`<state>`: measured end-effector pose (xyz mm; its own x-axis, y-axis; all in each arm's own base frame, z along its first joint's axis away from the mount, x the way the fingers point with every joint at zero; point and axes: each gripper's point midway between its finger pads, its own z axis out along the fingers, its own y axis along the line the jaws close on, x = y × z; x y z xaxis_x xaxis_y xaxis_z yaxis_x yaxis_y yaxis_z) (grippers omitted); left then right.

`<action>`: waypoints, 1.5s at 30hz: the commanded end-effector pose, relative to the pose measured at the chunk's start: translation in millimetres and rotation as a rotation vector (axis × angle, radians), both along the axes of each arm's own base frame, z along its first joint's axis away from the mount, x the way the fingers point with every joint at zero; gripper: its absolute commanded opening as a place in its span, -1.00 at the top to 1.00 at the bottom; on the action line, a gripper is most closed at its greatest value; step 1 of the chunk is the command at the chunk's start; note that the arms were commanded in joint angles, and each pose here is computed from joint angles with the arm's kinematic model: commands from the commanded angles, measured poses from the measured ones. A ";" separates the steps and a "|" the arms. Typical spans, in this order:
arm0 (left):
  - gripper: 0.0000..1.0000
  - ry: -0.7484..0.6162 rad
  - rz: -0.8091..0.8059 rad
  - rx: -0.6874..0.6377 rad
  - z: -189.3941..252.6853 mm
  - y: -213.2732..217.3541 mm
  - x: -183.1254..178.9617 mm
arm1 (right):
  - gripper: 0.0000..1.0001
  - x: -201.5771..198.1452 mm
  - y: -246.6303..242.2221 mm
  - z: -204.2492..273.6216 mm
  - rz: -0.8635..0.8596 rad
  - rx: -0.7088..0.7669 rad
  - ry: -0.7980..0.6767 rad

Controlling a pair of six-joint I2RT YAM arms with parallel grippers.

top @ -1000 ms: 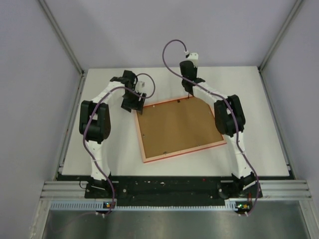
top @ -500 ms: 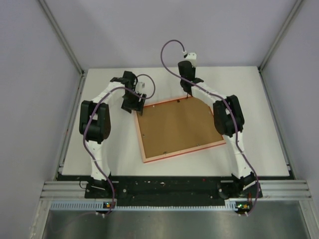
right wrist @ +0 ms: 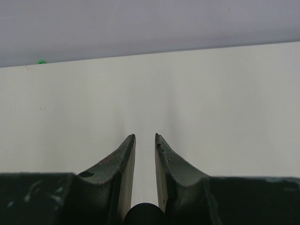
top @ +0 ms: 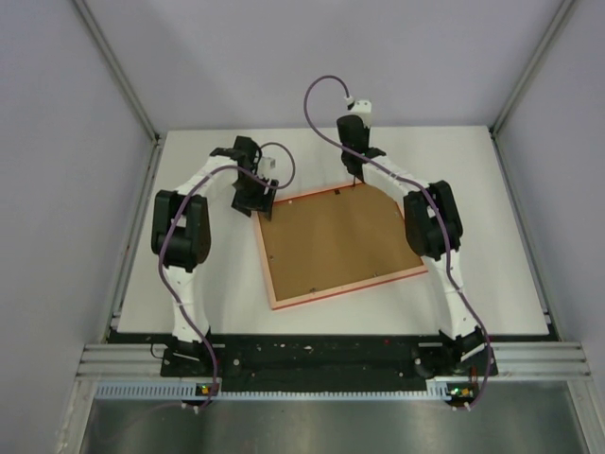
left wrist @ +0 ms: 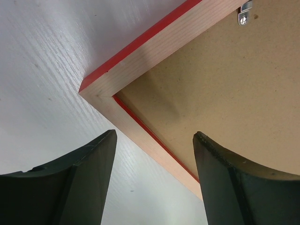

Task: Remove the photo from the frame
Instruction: Release the photo frame item from the photo frame.

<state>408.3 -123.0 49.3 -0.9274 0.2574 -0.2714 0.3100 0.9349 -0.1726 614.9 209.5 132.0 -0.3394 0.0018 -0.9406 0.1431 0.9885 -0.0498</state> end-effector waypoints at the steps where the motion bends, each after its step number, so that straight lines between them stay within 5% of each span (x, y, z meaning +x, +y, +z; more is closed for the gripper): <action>1: -0.44 0.018 0.000 -0.018 -5.5 -4.9 -1.3 | 1.00 4.2 22.2 23.2 0.034 0.072 -0.054; 26: -0.23 0.009 0.038 0.078 -16.9 12.0 2.6 | 1.00 -0.5 25.9 18.9 0.048 0.073 -0.028; 45: 0.17 0.027 0.019 0.016 -15.1 0.3 1.2 | 1.00 -3.2 36.8 15.6 0.070 0.070 -0.022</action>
